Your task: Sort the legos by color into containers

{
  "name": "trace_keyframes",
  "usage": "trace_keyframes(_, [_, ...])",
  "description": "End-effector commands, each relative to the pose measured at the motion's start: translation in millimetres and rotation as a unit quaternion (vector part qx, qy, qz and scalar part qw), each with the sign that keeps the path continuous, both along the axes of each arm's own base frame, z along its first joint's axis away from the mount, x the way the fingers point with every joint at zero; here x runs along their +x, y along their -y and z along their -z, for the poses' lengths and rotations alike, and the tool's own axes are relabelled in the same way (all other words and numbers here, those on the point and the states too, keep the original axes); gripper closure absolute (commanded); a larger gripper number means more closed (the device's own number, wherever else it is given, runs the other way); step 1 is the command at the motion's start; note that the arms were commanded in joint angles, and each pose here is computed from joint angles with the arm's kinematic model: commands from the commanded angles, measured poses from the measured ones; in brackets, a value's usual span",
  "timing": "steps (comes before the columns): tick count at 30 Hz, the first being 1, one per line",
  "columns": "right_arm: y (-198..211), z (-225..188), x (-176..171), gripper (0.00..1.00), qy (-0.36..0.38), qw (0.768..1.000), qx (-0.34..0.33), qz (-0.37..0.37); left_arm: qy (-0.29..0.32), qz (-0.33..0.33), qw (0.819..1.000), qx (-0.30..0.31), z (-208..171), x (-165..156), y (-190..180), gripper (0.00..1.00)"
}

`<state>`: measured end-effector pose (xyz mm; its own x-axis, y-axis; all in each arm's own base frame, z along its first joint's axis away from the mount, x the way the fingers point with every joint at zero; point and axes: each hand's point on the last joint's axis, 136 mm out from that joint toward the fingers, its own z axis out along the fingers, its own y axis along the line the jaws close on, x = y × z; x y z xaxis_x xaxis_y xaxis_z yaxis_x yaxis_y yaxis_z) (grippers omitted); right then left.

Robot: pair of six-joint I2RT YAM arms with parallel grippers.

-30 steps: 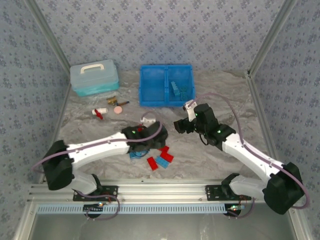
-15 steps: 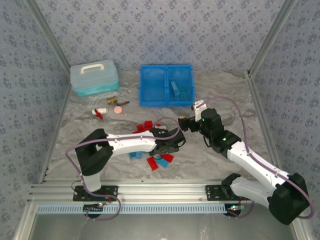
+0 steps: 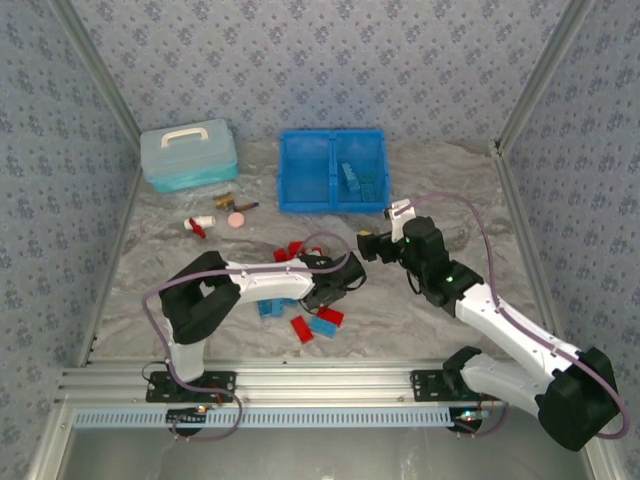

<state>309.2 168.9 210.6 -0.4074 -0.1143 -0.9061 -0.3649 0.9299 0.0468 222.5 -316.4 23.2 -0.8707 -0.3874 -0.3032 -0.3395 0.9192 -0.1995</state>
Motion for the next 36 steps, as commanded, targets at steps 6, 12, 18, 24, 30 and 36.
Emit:
trace_keyframes(6, [11,-8,3,0.01,0.009,0.999,0.014,0.032,0.013,0.018,0.999,0.028,-19,2,-5,0.70])
trace_keyframes(12, [20,-14,2,0.01,0.021,0.998,0.021,0.054,0.097,0.080,0.991,0.051,-86,31,4,0.74])
trace_keyframes(18, [32,-14,2,0.00,0.021,0.996,0.045,0.078,0.195,0.089,0.972,0.091,-164,93,-11,0.74])
trace_keyframes(24, [38,-8,6,0.00,0.009,0.994,0.056,0.088,0.231,0.074,0.964,0.104,-185,180,-27,0.76])
trace_keyframes(30, [38,-4,8,0.00,0.003,0.995,0.055,0.088,0.227,0.070,0.961,0.141,-163,264,-39,0.76])
trace_keyframes(36, [34,-1,9,0.00,-0.006,0.995,0.056,0.082,0.214,0.074,0.961,0.157,-130,314,-48,0.67])
